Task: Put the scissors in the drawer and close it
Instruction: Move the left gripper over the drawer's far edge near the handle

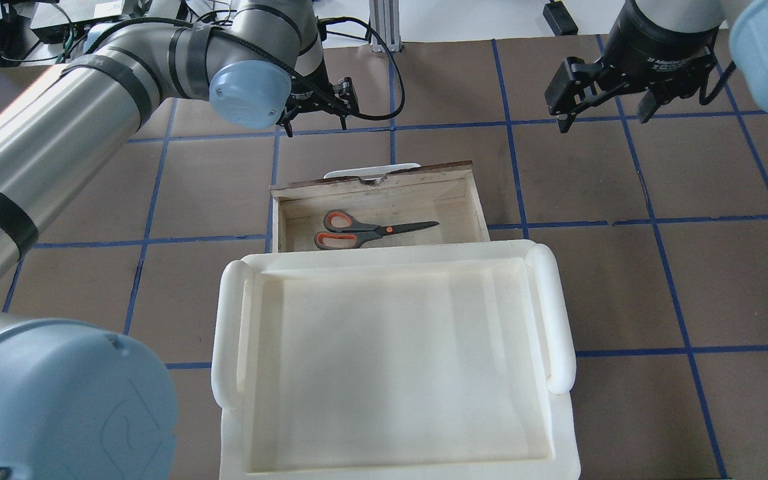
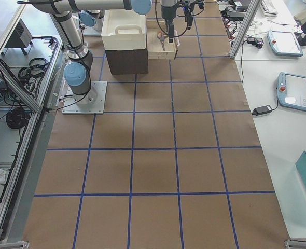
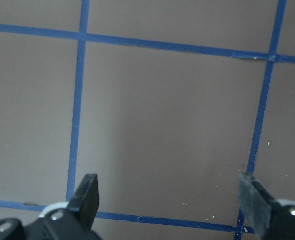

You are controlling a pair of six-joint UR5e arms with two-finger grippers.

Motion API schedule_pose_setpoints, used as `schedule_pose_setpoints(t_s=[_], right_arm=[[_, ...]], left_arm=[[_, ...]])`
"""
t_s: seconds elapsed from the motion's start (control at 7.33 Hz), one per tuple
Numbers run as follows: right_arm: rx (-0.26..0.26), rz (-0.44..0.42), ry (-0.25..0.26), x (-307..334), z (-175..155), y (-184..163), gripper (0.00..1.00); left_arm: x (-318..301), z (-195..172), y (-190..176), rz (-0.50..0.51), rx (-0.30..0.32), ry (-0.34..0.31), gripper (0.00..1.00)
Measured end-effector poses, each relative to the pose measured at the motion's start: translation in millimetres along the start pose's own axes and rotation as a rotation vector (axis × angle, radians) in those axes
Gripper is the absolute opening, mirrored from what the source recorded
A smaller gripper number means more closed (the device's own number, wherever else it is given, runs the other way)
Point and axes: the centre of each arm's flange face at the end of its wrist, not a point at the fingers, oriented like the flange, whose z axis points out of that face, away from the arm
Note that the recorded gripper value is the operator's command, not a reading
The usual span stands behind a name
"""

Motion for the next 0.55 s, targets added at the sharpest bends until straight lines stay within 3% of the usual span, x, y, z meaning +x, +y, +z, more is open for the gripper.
schedule_pose_setpoints(t_s=[0.27,0.55], right_arm=[[0.006,0.088,0.004,1.8,-2.1,0.8,1.0],[0.009,0.097,0.009,2.9,-3.4,2.6,1.0]], left_arm=[[15.1,28.5,5.7,0.019,-0.062,-0.017,1.0],[22.1,36.0,15.5,0.03,-0.126,-0.02,1.0]])
